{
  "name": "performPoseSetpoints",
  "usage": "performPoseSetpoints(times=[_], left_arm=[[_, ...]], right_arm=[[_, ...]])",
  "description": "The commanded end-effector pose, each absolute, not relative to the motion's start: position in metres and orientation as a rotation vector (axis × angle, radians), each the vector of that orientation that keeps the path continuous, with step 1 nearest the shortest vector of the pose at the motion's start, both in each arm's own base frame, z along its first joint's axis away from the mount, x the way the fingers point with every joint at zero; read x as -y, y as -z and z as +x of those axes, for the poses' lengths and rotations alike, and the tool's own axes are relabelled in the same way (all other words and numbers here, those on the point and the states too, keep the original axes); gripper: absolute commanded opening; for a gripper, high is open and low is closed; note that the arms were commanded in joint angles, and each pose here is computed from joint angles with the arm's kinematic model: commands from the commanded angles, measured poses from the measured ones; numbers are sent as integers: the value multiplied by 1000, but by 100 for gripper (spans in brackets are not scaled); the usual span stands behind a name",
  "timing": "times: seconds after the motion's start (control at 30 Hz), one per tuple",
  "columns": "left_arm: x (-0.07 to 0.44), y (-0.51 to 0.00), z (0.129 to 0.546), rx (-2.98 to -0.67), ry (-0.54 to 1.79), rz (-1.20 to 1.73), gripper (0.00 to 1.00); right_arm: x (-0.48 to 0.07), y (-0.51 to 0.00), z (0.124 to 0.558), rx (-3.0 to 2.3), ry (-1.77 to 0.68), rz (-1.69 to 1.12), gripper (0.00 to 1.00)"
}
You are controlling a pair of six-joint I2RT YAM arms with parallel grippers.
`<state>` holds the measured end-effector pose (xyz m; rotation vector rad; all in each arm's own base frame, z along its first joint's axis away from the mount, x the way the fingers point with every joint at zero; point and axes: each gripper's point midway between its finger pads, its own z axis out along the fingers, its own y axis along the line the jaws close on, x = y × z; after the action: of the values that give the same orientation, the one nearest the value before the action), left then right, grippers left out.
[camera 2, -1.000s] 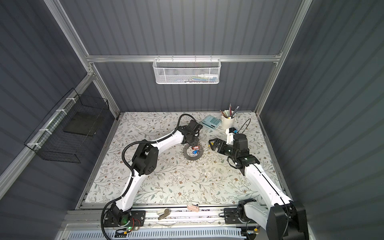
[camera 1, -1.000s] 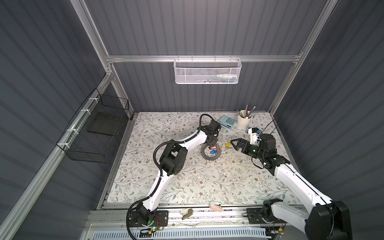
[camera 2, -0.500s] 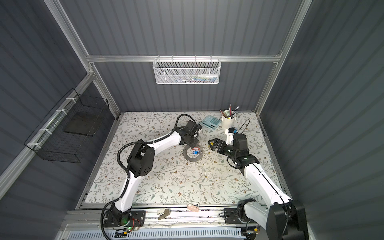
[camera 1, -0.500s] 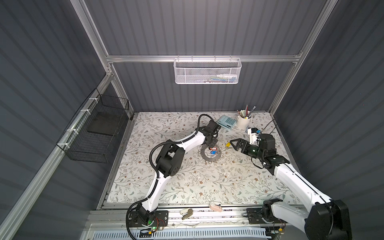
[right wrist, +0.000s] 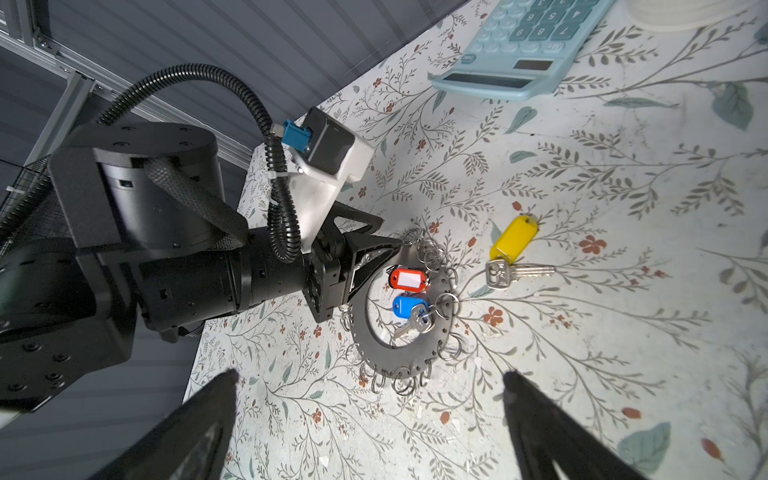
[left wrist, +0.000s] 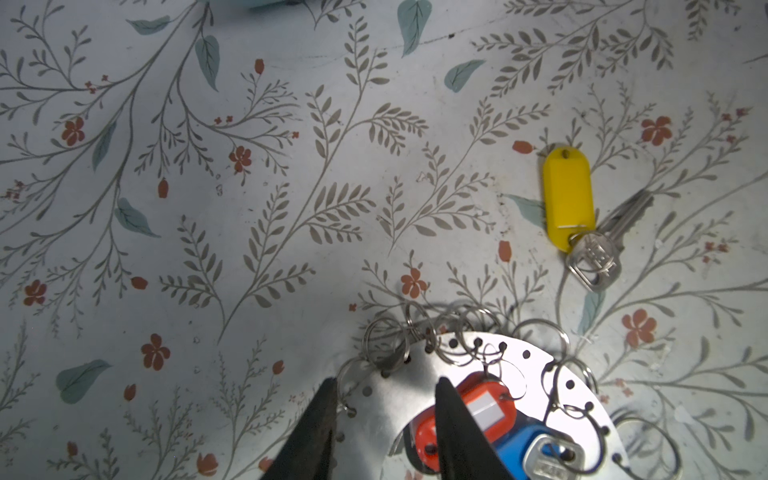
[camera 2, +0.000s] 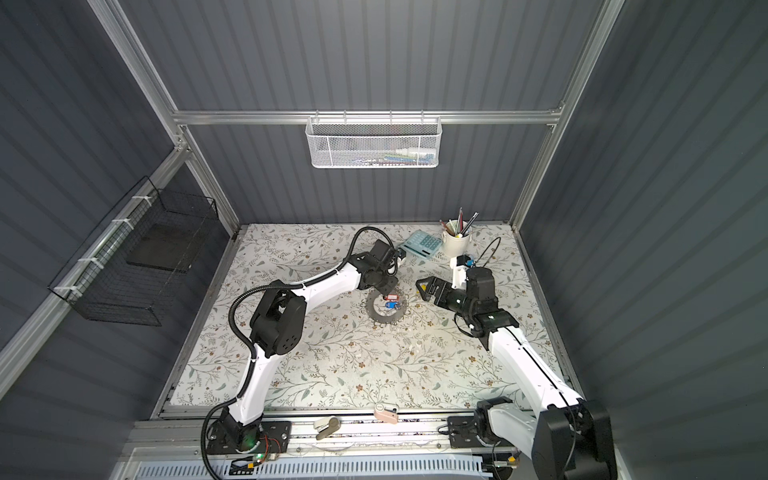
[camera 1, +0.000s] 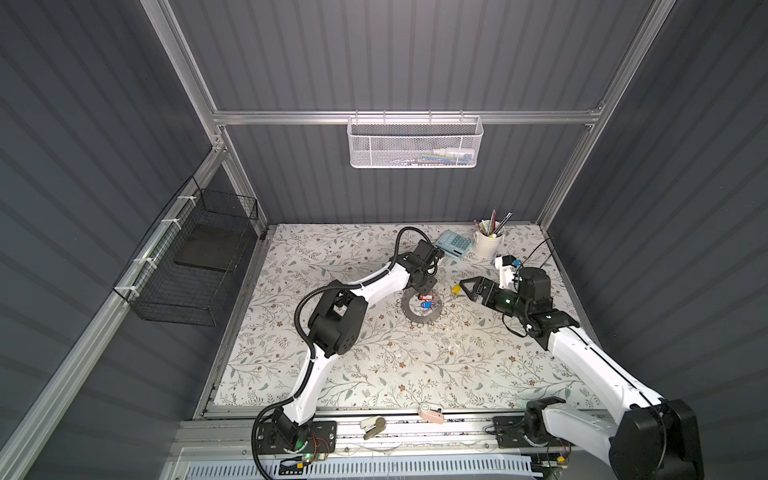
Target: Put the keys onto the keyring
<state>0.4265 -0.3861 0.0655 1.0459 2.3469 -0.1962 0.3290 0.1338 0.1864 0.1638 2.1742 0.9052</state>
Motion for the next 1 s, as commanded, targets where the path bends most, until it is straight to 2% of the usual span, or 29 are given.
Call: performPoseSetpoints(times=[0.0, 0.43, 0.7, 0.97], left_arm=[[388, -49, 423, -2367, 180, 1095, 40], [387, -33, 423, -2390, 151, 1097, 37], [379, -32, 438, -2391, 53, 1031, 25], [379, -30, 442, -2397, 28, 1013, 22]], right_arm=[[-132, -180, 328, -2194, -893, 173, 99], [-132, -180, 328, -2195, -889, 168, 99], [-131, -179, 328, -2194, -888, 167, 99], [-131, -169, 331, -2224, -880, 178, 99]])
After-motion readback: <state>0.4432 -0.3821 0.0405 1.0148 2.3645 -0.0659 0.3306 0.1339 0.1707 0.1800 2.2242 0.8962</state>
